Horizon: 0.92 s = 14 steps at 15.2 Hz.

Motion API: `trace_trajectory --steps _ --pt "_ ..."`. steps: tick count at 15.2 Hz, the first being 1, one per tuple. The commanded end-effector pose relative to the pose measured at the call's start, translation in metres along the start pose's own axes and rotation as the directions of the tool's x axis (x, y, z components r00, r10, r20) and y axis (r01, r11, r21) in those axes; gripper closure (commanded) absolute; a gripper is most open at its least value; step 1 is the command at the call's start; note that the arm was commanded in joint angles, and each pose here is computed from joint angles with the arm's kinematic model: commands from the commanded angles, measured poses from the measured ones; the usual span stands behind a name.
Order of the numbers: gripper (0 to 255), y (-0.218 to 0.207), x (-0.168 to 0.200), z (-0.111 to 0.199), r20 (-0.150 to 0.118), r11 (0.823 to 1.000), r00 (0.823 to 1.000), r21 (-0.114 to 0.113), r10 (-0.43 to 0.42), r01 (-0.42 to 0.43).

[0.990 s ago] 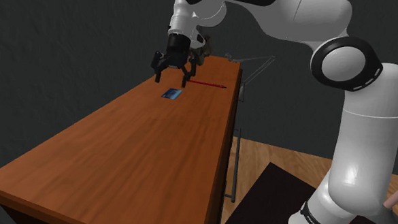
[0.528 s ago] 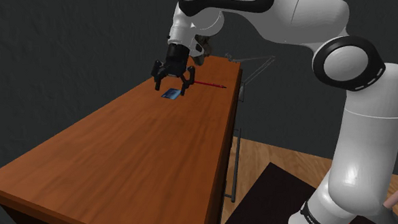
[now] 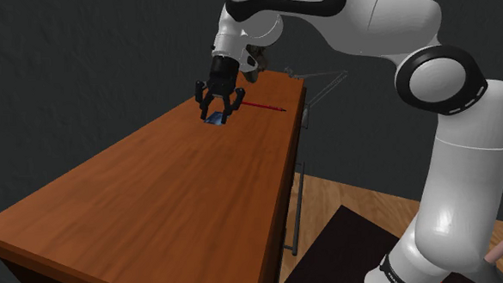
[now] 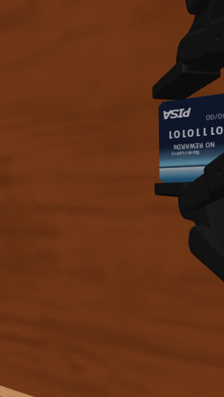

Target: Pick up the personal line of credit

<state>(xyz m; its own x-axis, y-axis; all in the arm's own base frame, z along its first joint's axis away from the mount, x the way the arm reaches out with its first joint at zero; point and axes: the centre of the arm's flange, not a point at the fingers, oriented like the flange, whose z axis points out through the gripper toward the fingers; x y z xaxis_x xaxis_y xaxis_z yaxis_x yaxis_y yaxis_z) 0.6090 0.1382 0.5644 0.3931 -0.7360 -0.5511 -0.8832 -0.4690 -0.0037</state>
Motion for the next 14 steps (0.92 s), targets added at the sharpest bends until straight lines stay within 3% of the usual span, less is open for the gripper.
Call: trace_trajectory --steps 1,14 --pt "255 0.0 0.0 0.0 0.0 1.0 1.0 0.0 0.0 0.0" --pt "255 0.0 -0.035 -0.053 0.0 1.0 1.0 0.0 0.0 0.0"
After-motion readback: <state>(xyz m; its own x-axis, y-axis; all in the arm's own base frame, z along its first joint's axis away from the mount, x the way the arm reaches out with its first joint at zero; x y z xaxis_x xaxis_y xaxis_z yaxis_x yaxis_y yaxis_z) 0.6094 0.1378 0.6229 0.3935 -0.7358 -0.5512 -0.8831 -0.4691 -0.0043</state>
